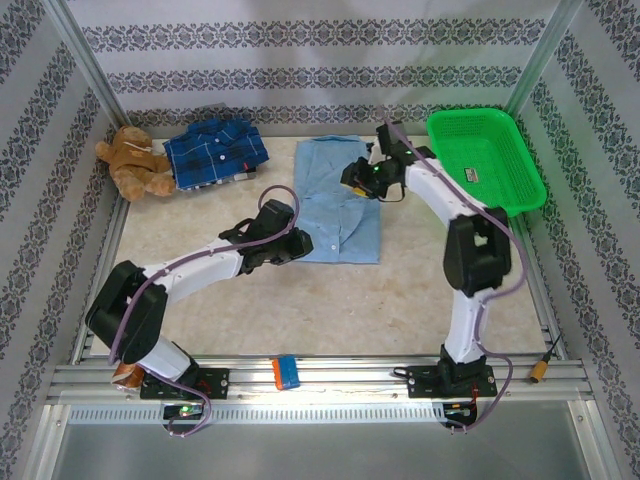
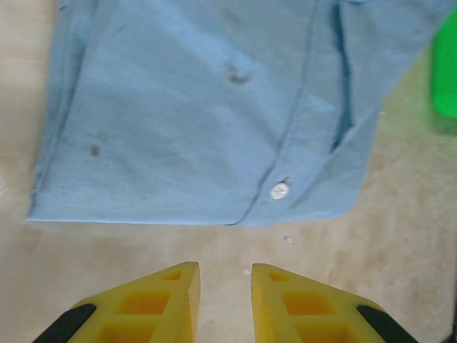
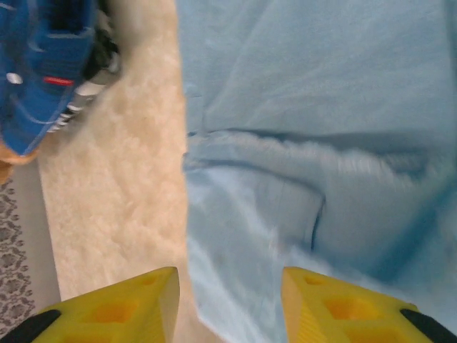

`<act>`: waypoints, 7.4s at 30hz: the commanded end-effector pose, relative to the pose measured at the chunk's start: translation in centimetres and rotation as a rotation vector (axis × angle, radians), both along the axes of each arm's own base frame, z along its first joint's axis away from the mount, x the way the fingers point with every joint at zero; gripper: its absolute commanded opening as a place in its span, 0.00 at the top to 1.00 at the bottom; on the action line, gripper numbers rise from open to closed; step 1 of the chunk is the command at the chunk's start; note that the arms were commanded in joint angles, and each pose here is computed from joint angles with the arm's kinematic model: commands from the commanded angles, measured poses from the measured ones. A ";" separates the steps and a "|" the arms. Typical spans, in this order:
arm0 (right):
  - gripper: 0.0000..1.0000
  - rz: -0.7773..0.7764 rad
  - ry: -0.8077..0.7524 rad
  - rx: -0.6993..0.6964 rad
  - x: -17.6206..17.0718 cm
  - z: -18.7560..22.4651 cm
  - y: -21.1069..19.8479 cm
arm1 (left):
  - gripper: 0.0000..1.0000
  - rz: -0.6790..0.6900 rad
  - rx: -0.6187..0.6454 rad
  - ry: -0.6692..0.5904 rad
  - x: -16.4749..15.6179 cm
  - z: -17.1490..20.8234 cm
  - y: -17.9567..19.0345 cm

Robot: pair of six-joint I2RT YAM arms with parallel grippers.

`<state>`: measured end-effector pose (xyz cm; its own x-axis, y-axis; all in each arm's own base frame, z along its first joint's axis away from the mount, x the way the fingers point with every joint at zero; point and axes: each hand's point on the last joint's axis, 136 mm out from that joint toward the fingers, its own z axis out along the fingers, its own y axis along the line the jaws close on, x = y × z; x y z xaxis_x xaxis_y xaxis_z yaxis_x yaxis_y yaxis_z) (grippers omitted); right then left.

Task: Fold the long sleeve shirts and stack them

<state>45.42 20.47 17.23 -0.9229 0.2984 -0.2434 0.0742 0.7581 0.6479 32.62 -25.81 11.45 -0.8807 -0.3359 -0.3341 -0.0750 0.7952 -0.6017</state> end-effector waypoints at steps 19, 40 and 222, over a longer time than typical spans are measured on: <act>0.88 -0.029 0.154 0.007 -0.6 -8.7 2.8 | 0.76 0.044 0.096 0.132 0.2 -9.4 -1.4; 0.26 -0.069 -0.013 0.085 -3.1 -3.8 0.3 | 0.70 0.079 0.043 0.107 -0.1 -7.2 2.0; 0.77 0.221 0.199 -0.493 -11.5 -15.5 -4.2 | 0.97 0.147 -0.115 0.093 -0.6 -6.7 -1.5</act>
